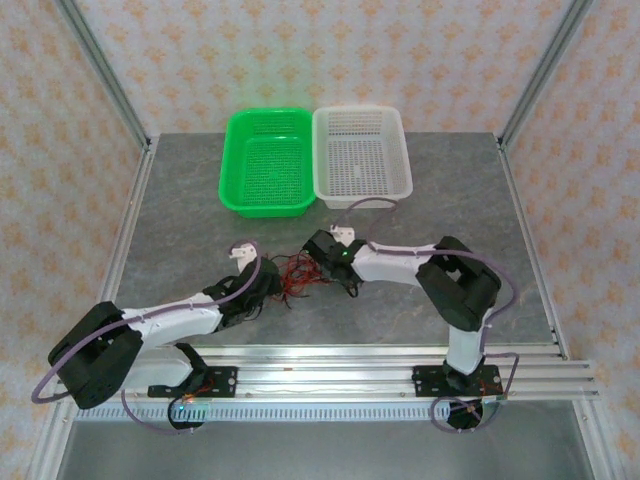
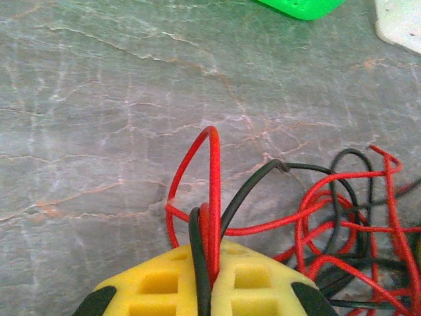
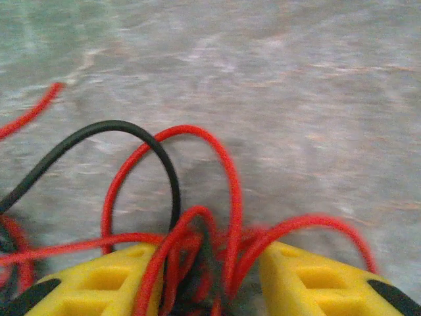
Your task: Untangle the cables
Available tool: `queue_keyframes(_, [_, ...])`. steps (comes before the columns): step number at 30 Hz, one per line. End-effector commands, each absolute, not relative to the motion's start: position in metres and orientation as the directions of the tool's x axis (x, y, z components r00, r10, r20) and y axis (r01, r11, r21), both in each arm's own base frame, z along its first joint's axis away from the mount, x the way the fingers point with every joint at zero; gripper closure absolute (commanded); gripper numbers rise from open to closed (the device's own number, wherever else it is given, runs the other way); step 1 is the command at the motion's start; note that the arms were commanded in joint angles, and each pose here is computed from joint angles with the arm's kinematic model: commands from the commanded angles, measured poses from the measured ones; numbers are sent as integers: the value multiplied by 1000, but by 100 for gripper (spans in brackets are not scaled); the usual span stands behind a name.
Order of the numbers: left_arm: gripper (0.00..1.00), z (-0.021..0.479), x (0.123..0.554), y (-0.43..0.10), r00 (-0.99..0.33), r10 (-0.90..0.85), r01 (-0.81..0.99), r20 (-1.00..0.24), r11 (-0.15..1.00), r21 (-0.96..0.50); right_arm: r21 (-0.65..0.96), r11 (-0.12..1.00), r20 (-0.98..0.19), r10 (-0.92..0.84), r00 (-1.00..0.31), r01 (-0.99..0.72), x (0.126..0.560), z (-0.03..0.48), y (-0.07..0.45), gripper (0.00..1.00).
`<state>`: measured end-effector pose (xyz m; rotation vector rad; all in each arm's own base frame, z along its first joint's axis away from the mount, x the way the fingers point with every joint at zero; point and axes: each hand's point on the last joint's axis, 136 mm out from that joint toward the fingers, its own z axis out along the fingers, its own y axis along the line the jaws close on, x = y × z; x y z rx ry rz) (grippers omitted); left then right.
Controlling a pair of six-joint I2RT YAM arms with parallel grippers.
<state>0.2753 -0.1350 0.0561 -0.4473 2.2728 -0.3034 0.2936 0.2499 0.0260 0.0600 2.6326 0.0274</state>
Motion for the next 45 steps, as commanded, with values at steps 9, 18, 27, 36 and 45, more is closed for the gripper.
queue_keyframes(9, [81,57,273,-98,-570,-444,-359,-691,891,-277,-69,982,-498,118,-859,176,270,36,174,54])
queue_keyframes(18, [49,79,273,-90,-542,-443,-370,-714,889,-271,-74,979,-505,129,-853,192,262,48,162,51])
queue_keyframes(27, [25,130,275,-105,-560,-360,-263,-747,931,-252,122,986,-544,165,-823,117,265,112,185,36])
queue_keyframes(36, [26,157,282,-163,-620,-191,-62,-761,979,-195,314,949,-579,202,-790,13,274,161,219,37])
queue_keyframes(45, [35,115,297,-229,-687,-196,24,-700,956,-291,317,948,-516,205,-832,37,293,106,251,50])
